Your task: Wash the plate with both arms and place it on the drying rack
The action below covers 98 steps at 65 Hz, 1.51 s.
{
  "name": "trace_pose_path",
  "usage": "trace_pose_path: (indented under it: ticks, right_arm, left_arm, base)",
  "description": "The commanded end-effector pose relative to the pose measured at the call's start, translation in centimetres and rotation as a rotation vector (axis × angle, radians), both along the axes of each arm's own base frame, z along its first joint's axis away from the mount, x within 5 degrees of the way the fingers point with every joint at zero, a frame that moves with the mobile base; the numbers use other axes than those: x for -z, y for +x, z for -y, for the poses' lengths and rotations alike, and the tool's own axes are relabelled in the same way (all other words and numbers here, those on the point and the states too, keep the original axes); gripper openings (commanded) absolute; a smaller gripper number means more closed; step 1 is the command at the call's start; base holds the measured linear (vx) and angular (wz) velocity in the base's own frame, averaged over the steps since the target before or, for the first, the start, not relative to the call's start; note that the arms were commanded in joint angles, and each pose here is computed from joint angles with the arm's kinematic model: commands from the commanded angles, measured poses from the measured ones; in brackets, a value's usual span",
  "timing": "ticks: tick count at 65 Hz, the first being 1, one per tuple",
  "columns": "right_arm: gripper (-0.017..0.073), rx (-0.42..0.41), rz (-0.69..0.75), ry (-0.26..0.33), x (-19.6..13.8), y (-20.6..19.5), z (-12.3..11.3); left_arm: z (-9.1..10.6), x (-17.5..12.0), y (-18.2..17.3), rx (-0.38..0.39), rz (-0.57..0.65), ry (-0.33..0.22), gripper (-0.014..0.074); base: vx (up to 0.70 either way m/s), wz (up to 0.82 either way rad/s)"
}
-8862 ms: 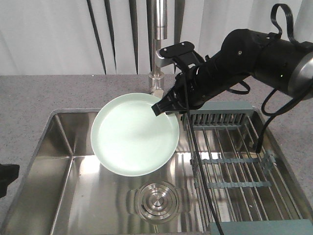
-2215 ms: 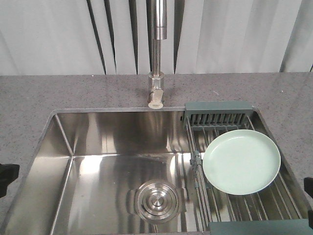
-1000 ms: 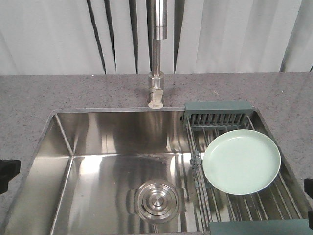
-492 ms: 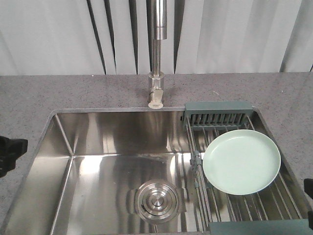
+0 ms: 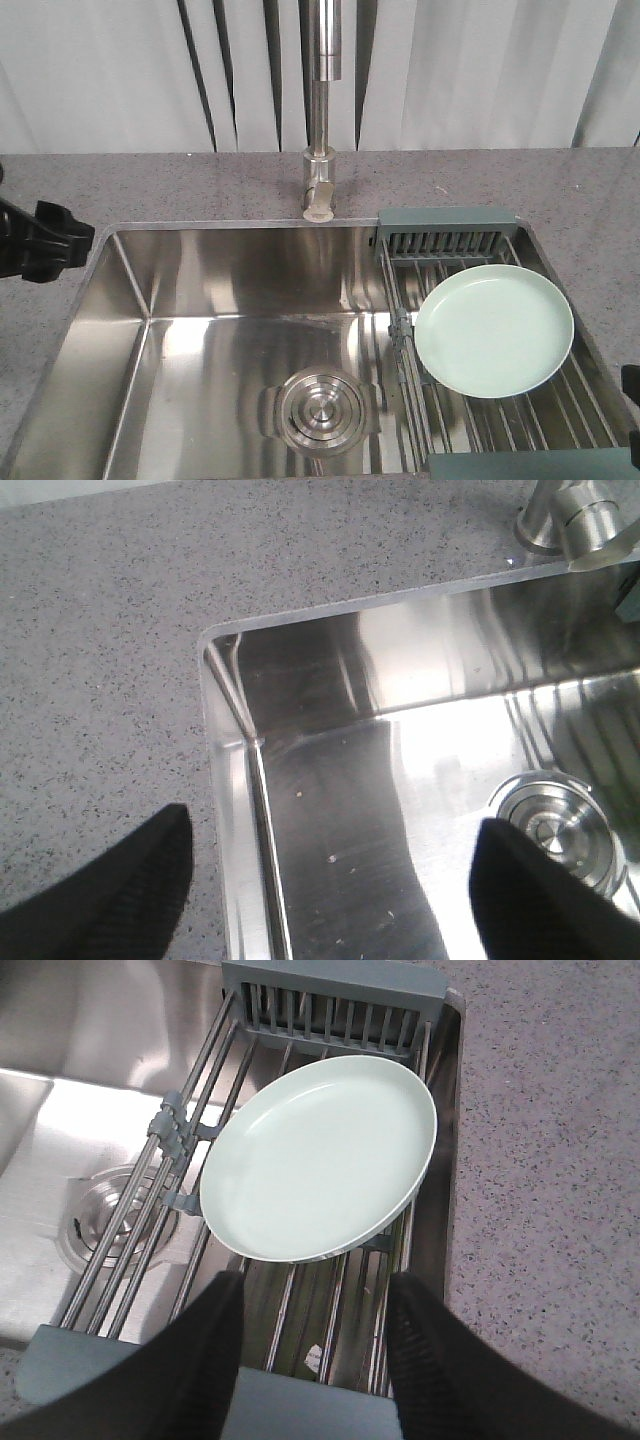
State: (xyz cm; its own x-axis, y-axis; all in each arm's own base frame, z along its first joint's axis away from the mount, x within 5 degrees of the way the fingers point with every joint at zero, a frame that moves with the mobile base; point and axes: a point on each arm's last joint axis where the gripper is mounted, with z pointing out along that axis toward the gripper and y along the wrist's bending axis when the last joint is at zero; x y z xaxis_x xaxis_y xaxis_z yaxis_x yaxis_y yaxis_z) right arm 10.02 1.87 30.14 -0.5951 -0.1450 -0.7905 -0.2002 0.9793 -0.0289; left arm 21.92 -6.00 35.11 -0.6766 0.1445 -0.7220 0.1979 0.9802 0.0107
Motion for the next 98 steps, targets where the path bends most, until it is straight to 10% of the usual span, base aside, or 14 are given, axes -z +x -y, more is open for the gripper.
trace_pose_path:
  ticks: [1,22,41,65,98]
  right_arm:
    - [0.0329,-0.004,0.087,0.0,-1.3,0.4,0.0]
    - [0.0329,-0.004,0.087,0.0,-1.3,0.4,0.0]
    - [0.0329,-0.004,0.087,0.0,-1.3,0.4,0.0]
    - [0.0329,-0.004,0.087,0.0,-1.3,0.4,0.0]
    - [0.0329,-0.004,0.086,0.0,-1.3,0.4,0.0]
  left_arm:
    - [0.6,-1.0,1.4,0.02,0.054,-0.009,0.0437]
    - [2.6,1.2,5.4,0.134,-0.025,0.025,-0.001]
    - [2.3,1.8,9.0,0.271,-0.032,-0.088,-0.0008]
    - [4.8,4.5,12.1,0.623,0.134,-0.18,-0.0008]
    - [10.1,9.1,14.5,0.904,0.372,-0.208,-0.0008]
  base:
    - [0.0,0.0]
    - [0.0,0.0]
    - [0.0,0.0]
    - [0.0,0.0]
    - [0.0,0.0]
